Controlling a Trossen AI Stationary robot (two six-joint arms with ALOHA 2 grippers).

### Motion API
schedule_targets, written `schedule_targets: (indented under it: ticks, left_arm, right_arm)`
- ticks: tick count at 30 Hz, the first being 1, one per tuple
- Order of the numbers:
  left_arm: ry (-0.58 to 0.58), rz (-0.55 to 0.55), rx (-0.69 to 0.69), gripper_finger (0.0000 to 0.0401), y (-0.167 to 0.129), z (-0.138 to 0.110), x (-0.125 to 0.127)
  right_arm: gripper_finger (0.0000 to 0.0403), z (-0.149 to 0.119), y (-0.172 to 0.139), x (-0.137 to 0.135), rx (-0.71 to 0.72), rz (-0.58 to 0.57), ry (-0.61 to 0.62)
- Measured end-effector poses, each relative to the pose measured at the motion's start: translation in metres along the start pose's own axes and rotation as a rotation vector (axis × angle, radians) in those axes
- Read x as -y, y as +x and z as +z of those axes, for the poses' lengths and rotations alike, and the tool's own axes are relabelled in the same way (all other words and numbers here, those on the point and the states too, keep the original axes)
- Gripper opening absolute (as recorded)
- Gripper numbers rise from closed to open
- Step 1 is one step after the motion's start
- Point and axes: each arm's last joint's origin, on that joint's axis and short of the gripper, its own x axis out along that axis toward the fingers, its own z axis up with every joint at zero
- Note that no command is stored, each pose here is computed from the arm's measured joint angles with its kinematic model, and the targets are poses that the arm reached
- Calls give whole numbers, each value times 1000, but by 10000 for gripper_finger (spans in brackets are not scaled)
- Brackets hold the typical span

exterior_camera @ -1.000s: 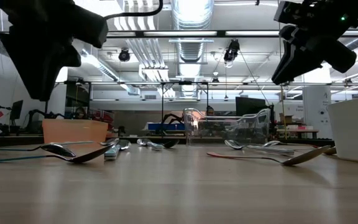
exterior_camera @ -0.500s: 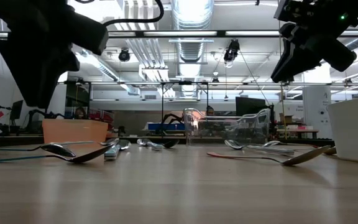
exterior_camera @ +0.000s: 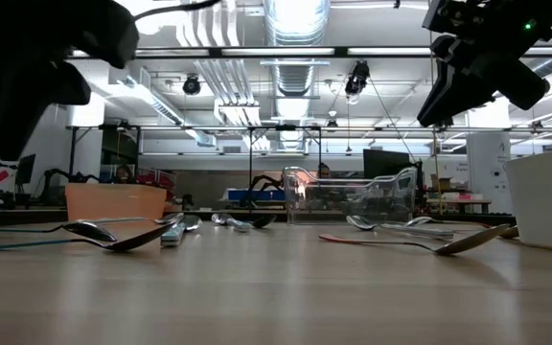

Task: Sort silverware by color (type)
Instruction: Put the orange spoon into the orange bin

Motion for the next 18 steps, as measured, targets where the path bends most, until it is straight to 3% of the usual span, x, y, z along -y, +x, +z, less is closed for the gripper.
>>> schedule_targets:
  ticks: [8, 18]
  left_arm:
    - [109, -61, 37, 196, 1, -17, 24]
    - [165, -98, 53, 204, 17, -25, 49]
  right_arm:
    - [52, 1, 0, 0, 5, 1, 5]
    - [52, 1, 0, 1, 12, -32, 8]
